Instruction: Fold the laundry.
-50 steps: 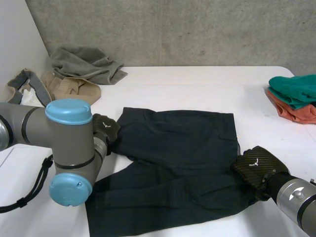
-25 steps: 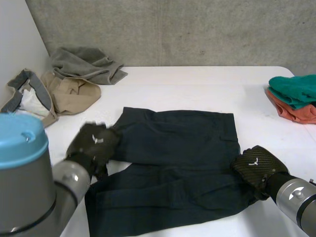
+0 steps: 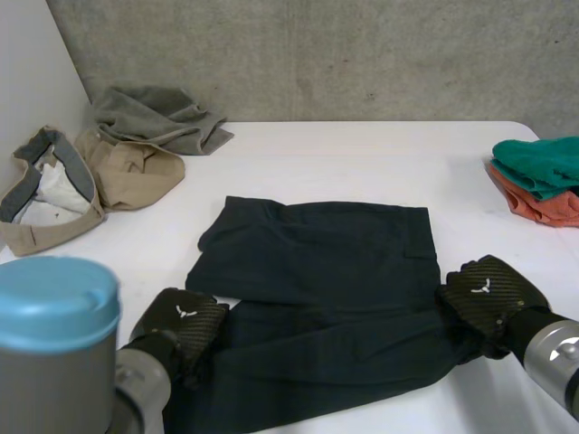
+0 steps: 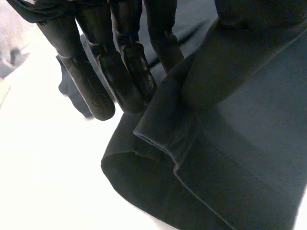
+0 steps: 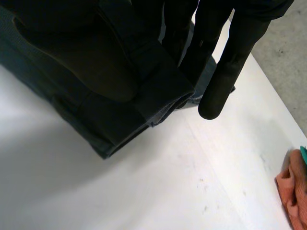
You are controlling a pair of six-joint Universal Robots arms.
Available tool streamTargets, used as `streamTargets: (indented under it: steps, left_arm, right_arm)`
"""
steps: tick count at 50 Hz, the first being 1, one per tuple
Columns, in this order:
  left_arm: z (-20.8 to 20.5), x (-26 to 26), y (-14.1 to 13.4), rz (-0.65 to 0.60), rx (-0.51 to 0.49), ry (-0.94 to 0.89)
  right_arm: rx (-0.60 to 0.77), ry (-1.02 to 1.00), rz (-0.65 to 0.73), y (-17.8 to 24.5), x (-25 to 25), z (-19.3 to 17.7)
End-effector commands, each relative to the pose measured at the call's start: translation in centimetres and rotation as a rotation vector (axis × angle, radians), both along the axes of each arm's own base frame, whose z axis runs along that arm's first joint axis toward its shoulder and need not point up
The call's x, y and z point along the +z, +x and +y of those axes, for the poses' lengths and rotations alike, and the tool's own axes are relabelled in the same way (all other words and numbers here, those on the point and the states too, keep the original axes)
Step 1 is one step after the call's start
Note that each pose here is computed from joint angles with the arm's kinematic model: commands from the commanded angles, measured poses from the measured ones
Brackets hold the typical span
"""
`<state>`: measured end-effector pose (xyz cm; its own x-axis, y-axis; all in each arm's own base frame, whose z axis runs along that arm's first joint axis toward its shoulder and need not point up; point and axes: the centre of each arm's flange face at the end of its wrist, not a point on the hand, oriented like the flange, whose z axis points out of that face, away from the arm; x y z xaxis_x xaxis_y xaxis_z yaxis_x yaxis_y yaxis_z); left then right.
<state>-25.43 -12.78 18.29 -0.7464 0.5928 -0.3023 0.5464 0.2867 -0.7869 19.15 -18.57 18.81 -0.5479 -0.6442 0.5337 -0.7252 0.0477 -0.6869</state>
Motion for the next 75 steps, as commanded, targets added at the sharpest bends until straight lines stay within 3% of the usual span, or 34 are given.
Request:
streamTargets:
  steps: [1, 2, 6, 12, 17, 25, 32, 39, 42, 50, 56, 61, 69, 75]
  left_arm:
    - [5.5, 2.1, 1.7, -0.12, -0.167, -0.003]
    - [6.9, 1.7, 2.3, -0.196, -0.223, 0.031]
    - [9.2, 1.3, 3.0, -0.296, -0.317, 0.085]
    - [7.6, 2.2, 1.8, -0.263, -0.298, 0.032]
    - [0.9, 2.7, -1.8, -0.145, -0.178, -0.116]
    - [-8.5, 3.2, -6.3, 0.002, -0.062, -0.368]
    - [-15.5, 0.7, -8.0, -0.116, 0.011, -0.584]
    - [-19.6, -2.0, -9.1, -0.213, 0.031, -0.75]
    - [-20.7, -2.6, -9.9, -0.2, 0.046, -0.806]
    - [-20.4, -2.7, -10.7, -0.151, 0.037, -0.842]
    - [-17.3, -0.5, -10.8, -0.097, 0.007, -0.832]
    - [-14.7, 1.4, -9.6, -0.037, 0.004, -0.795]
    - [-10.3, 1.8, -6.3, 0.087, 0.026, -0.644]
    - [-8.3, 1.2, -5.5, 0.161, 0.022, -0.56]
  right_arm:
    - [0.061, 0.112, 0.159, -1.3, 0.5, 2.1]
    - [0.079, 0.136, 0.196, -1.6, 0.3, 2.5]
    - [0.12, 0.208, 0.31, -2.8, 0.3, 2.8]
    - [0.057, 0.099, 0.239, -3.0, 1.1, -0.4]
    - [0.027, 0.053, 0.095, -1.3, 0.6, -3.7]
    - [-0.009, -0.083, -0.013, 1.5, -0.5, -8.3]
    - [-0.044, -0.274, -0.038, 3.3, -1.4, -12.6]
    - [-0.058, -0.427, -0.07, 5.3, -2.7, -16.4]
    - [-0.057, -0.456, -0.073, 5.8, -3.4, -17.4]
    - [-0.122, -0.474, -0.099, 6.3, -4.0, -18.6]
    - [-0.17, -0.459, -0.205, 5.3, 0.3, -17.1]
    - [-0.134, -0.302, -0.218, 4.7, 1.9, -13.7]
    - [-0.15, 0.066, -0.23, 1.5, -1.0, -9.7]
    - [-0.124, 0.079, -0.254, 1.1, -3.1, -9.0]
